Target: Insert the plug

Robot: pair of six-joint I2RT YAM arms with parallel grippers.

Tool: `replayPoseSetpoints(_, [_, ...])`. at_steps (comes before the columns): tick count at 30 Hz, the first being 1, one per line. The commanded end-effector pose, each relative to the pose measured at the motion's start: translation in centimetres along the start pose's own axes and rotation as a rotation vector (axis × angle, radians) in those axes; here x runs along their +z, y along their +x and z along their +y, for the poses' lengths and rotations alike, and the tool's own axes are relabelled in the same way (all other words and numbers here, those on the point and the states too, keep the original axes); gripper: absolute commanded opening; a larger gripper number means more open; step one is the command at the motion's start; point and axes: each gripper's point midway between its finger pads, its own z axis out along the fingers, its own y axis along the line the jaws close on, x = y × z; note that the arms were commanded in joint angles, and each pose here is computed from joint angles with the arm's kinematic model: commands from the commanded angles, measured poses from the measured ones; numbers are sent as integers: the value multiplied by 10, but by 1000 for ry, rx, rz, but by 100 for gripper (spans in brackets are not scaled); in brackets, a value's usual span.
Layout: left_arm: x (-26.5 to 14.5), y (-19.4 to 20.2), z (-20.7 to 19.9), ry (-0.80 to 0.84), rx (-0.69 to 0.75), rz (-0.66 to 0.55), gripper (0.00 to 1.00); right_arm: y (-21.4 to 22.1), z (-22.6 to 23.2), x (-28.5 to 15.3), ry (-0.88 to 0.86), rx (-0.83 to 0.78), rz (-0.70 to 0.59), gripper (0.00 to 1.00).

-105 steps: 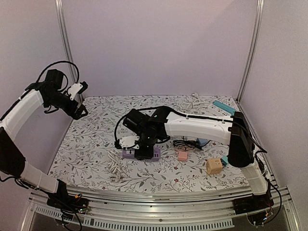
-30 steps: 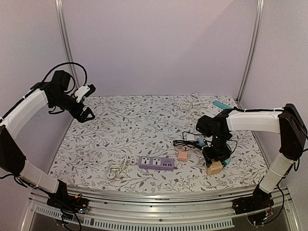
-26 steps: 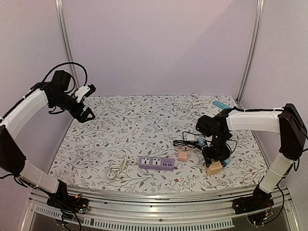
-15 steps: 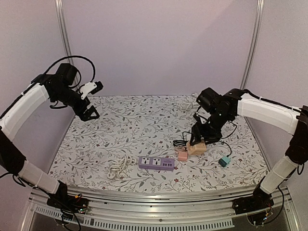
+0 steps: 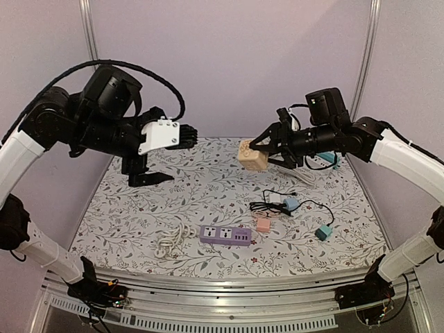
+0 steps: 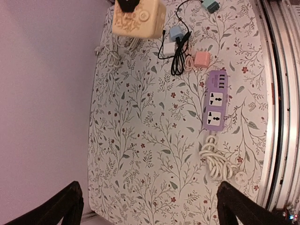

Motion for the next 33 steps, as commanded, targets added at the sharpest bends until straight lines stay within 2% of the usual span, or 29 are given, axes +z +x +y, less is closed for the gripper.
replayPoseSetpoints(1, [21,-89,-7,-159,293,-121,99,-3,45,-4,-177,-6,-43,0])
replayPoseSetpoints(3, [29,-112,-3,-157,265,-183,99,1,49,-3,-198,-22,-46,0])
replayPoseSetpoints(9, [60,-124,-21,10,161,-241,100,9,57,-11,-235,-69,-38,0])
replayPoseSetpoints(12, [70,-133,-14,5,57,-262,99,12,59,-12,-244,-96,-29,0])
replayPoseSetpoints(15, [66,-141,-6,43,-37,-340,99,14,63,-11,-261,-125,-9,0])
replayPoseSetpoints(19, [78,-136,-12,71,-25,-321,100,14,66,-12,-269,-145,-6,0])
replayPoseSetpoints(24, [96,-131,-8,29,20,-276,99,16,67,-12,-276,-155,3,0])
replayPoseSetpoints(30, [106,-124,-7,27,56,-244,91,16,69,-16,-283,-161,-1,0])
replayPoseSetpoints(33, [110,-122,-7,24,67,-227,84,17,70,-16,-288,-164,4,0])
